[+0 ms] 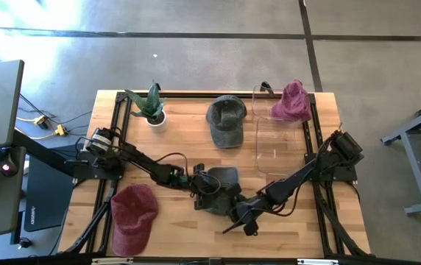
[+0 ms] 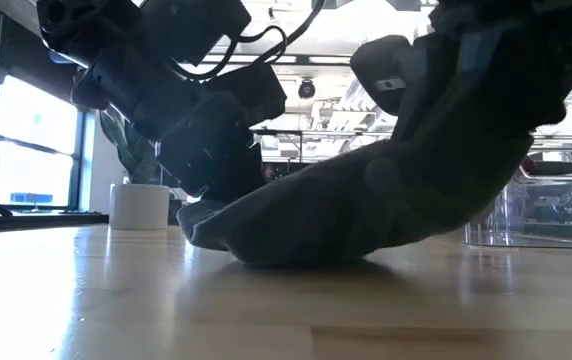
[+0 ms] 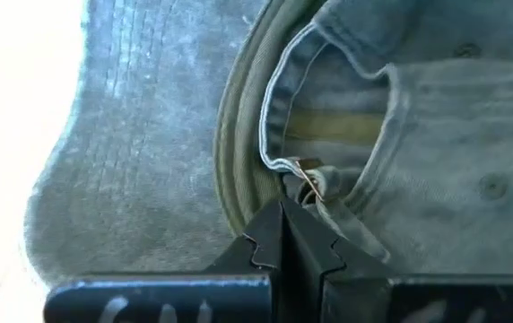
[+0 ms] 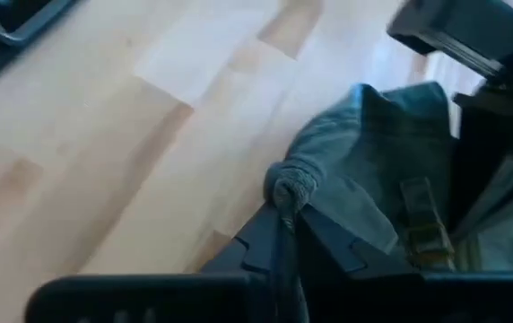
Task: Pick & Place hat
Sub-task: Put the bottom gray cap into the bottom transparent bin
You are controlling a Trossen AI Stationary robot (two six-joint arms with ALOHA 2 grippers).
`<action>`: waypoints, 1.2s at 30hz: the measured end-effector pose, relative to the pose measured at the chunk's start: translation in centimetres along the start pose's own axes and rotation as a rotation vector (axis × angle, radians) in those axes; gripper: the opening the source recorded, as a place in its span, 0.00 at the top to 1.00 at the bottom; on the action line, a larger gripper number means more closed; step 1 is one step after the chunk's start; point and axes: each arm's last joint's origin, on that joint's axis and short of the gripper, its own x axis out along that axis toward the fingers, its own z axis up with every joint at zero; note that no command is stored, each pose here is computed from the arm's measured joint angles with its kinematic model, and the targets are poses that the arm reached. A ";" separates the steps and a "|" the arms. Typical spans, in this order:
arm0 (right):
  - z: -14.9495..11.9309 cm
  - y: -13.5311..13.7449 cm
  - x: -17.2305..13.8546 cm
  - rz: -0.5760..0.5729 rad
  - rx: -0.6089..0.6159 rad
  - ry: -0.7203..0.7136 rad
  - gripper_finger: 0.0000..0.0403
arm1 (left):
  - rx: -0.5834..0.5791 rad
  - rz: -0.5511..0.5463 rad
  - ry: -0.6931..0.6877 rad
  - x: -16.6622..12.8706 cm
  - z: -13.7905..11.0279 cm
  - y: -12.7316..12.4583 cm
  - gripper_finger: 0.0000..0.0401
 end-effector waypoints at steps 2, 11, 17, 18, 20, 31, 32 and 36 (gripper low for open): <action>-0.2 0.0 0.0 -0.015 -0.009 0.017 0.86 | -0.004 0.002 0.001 0.0 0.0 0.0 1.00; -0.1 2.5 -0.7 -0.069 -0.169 0.009 0.46 | -0.130 0.076 -0.027 0.0 0.1 0.2 1.00; -0.7 5.4 -0.4 -0.206 -0.342 0.018 0.40 | -0.249 0.102 -0.048 0.1 0.8 1.1 1.00; -0.9 5.6 -0.1 -0.226 -0.359 0.020 0.41 | -0.261 0.104 -0.051 0.1 1.0 1.3 1.00; -1.2 6.0 0.6 -0.250 -0.377 0.023 0.42 | -0.278 0.104 -0.056 0.1 1.1 1.3 1.00; -2.1 4.9 2.9 -0.279 -0.357 0.056 0.81 | -0.270 0.109 -0.077 -0.4 1.7 1.6 1.00; -2.1 4.8 2.9 -0.281 -0.347 0.054 0.87 | -0.255 0.094 -0.093 -0.9 2.2 1.3 1.00; -2.1 4.8 2.9 -0.281 -0.345 0.054 0.96 | -0.148 0.006 -0.157 -2.1 3.3 -0.3 1.00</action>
